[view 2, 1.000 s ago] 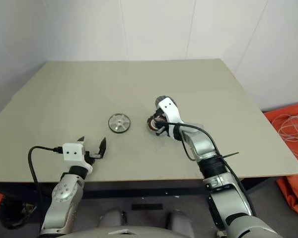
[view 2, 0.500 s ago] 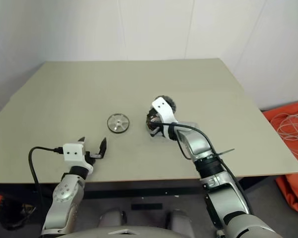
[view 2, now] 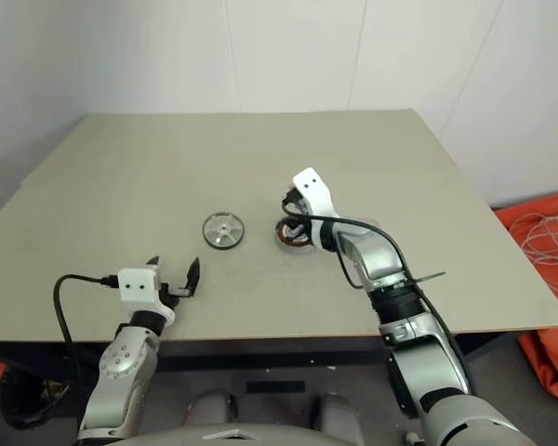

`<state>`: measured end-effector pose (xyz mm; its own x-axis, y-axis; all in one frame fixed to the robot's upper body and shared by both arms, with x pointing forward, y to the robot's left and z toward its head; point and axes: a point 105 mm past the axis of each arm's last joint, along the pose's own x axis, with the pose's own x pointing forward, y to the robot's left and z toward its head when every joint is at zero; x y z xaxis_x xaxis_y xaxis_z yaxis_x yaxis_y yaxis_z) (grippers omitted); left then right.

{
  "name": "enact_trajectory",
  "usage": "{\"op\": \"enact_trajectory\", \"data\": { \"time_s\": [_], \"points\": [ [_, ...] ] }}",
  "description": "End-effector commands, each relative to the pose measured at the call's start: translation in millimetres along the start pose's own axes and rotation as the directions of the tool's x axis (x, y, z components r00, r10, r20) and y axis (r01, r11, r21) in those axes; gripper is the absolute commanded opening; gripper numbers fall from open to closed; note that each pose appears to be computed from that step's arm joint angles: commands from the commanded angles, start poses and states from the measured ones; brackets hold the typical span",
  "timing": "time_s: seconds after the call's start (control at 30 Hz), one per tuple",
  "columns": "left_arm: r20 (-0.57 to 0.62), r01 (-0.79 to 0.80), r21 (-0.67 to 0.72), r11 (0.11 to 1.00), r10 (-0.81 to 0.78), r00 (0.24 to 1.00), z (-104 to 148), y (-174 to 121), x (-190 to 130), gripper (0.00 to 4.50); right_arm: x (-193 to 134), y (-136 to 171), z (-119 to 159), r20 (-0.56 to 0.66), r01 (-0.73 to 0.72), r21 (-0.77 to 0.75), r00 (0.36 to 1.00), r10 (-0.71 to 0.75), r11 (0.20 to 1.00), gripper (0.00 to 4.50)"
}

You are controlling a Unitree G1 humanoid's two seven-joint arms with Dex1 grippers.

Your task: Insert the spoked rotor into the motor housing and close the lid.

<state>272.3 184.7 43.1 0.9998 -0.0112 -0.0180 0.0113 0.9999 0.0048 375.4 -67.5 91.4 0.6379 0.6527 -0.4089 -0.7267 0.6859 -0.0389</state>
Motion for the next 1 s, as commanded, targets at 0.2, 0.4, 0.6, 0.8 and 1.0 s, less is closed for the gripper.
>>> {"op": "enact_trajectory", "data": {
  "time_s": [0.2,0.4,0.6,0.8,1.0],
  "points": [
    [0.045,0.0,0.015,1.0,-0.001,0.999,10,1,1,4.5,1,-3,-25,-0.056,0.011,-0.002,0.998,-0.011,1.0,0.01],
    [0.043,0.002,0.015,1.0,-0.002,0.999,10,0,0,4.5,-4,-9,-49,-0.107,0.032,0.02,0.994,-0.03,0.999,0.01],
    [0.041,0.005,0.013,1.0,-0.005,0.999,10,0,0,4.5,-6,-8,-25,-0.021,0.017,0.022,1.0,-0.017,1.0,0.01],
    [0.04,0.005,0.012,1.0,-0.005,0.999,11,-1,-1,4.5,-3,-16,-20,-0.008,0.057,0.023,0.998,-0.057,0.998,0.01],
    [0.04,-0.002,0.011,1.0,0.001,0.999,11,1,0,4.5,0,-24,-19,-0.002,0.098,0.031,0.995,-0.098,0.995,0.01]
  ]
}}
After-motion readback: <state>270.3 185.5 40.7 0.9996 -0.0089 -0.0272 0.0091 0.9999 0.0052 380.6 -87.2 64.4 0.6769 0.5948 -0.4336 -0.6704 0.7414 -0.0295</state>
